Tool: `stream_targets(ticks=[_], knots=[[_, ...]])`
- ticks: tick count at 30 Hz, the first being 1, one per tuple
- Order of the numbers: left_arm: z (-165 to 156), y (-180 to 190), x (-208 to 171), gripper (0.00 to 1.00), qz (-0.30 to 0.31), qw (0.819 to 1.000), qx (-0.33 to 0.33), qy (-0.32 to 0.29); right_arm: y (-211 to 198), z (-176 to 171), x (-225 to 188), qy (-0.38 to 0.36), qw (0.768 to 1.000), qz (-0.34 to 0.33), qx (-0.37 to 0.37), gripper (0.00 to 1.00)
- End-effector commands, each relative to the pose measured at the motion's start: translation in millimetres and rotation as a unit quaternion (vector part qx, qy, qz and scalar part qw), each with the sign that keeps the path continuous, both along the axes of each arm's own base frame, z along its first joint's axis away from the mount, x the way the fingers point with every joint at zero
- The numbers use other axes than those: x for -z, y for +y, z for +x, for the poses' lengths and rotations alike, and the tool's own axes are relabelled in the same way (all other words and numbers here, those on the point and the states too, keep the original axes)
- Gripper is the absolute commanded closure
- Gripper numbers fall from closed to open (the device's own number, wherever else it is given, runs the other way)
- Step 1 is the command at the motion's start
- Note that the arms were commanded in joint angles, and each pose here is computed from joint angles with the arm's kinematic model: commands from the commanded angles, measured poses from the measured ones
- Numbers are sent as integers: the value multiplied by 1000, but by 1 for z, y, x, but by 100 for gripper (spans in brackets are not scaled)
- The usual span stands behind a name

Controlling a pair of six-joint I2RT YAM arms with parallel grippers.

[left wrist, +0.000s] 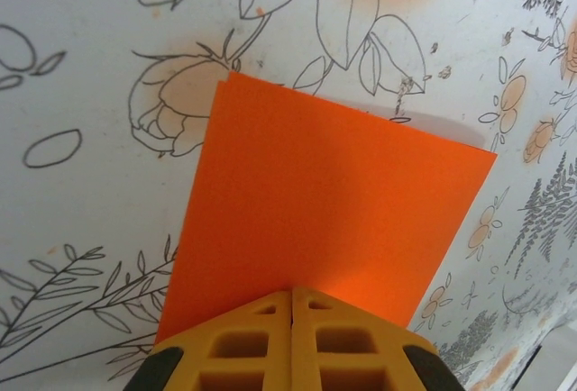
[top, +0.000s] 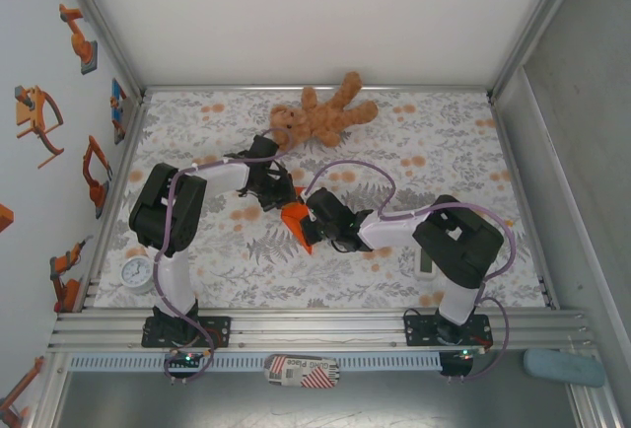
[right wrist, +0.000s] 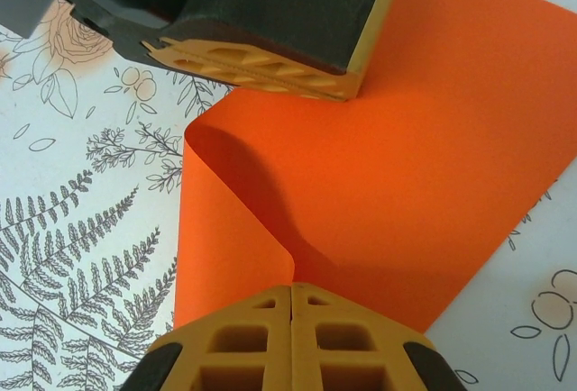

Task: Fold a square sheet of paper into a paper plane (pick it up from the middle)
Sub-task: Third fold the triangle at the center of the table.

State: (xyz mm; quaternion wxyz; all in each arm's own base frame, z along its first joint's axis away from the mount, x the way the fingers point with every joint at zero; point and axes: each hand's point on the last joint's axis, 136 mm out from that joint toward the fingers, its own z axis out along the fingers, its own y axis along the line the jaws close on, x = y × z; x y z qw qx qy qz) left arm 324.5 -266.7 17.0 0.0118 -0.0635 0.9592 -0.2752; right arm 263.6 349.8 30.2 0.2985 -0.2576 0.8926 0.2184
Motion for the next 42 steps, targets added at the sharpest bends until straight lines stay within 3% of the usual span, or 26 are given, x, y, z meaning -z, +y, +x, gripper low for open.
stream_targets(ticks=[1, 9, 25, 42], knots=[[6, -4, -21, 92, -14, 1000, 8, -13, -2, 1, 5, 7, 1000, -6, 1, 100], [13, 10, -17, 88, 0, 1000, -6, -12, -1, 1, 8, 9, 1000, -4, 1, 100], [3, 13, 11, 93, 20, 1000, 4, 20, 1, 6, 6, 4, 1000, -4, 1, 100], [-2, 14, 17, 94, 28, 999, 9, 29, 2, 9, 7, 5, 1000, -4, 1, 100]])
